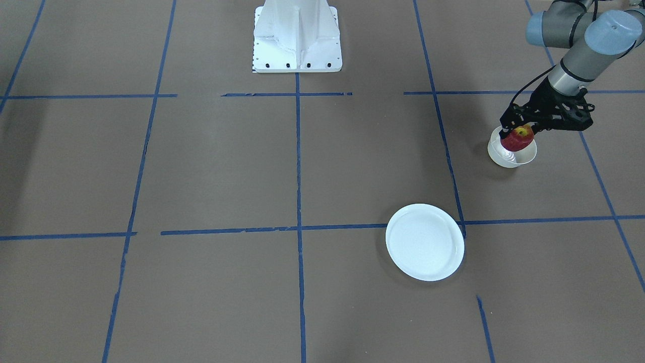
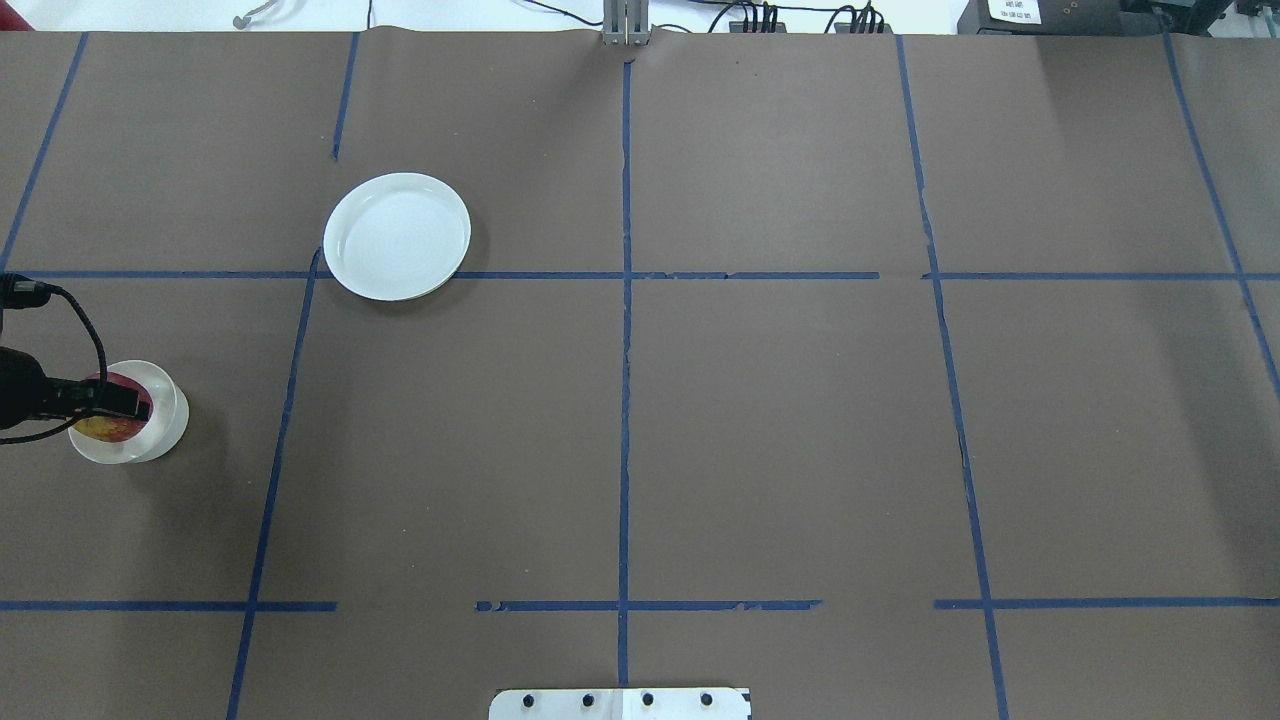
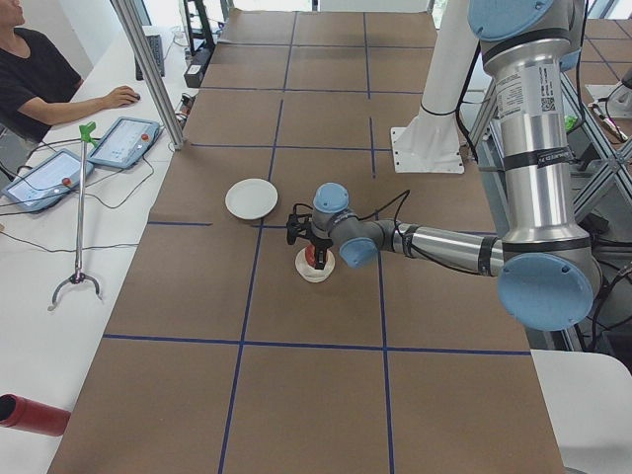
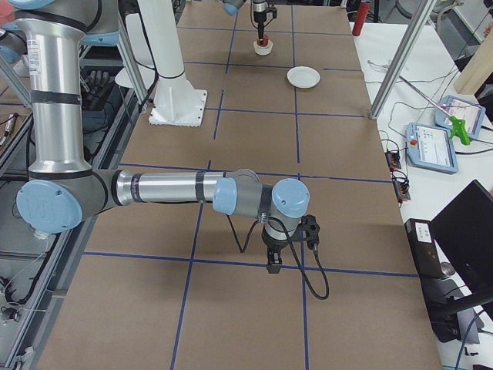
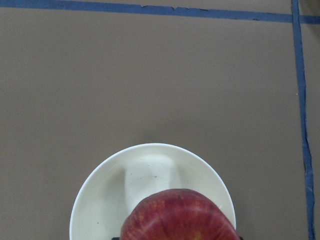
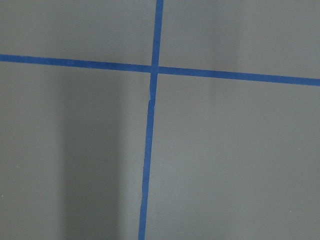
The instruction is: Move apple from plate to bowl
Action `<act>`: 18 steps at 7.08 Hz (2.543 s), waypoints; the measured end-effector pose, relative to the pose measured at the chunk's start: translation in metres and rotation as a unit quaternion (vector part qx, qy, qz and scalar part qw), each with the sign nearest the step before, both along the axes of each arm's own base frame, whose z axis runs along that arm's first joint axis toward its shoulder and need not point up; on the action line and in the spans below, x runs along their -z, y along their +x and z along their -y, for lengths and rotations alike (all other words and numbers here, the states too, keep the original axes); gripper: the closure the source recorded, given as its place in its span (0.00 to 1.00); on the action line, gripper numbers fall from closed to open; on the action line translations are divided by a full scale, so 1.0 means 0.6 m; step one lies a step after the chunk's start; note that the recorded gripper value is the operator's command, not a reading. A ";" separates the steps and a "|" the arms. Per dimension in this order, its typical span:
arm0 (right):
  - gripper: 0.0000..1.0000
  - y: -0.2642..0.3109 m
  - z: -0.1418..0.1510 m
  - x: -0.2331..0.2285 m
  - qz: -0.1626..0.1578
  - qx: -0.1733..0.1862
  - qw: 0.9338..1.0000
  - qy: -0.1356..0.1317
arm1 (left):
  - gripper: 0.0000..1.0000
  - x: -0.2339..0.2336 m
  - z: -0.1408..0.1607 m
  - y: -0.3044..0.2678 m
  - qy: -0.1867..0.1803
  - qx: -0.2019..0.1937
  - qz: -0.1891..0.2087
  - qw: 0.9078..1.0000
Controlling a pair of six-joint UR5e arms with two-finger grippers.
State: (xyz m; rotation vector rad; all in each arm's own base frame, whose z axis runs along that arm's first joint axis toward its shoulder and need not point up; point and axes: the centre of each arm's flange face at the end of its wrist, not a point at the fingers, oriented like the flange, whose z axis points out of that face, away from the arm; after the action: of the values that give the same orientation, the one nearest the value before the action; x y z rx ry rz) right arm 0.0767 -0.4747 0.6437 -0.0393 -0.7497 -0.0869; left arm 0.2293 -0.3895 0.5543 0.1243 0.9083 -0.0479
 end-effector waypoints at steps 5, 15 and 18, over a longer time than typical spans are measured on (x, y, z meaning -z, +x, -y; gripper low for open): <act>0.00 0.000 0.000 0.000 0.000 0.000 1.000 0.000 | 0.00 -0.003 0.003 0.004 0.004 -0.004 0.000 1.000; 0.00 0.000 0.000 0.000 0.000 0.000 1.000 0.000 | 0.00 0.069 0.087 -0.330 0.166 -0.061 0.071 0.982; 0.00 0.000 0.000 0.000 0.000 0.000 1.000 0.000 | 0.00 -0.030 0.160 -0.449 0.109 -0.078 0.113 0.984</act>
State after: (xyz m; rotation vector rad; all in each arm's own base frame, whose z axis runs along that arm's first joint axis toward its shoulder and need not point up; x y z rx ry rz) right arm 0.0767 -0.4747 0.6437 -0.0393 -0.7498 -0.0870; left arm -0.0403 -0.4855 0.5725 0.2567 0.6912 0.2097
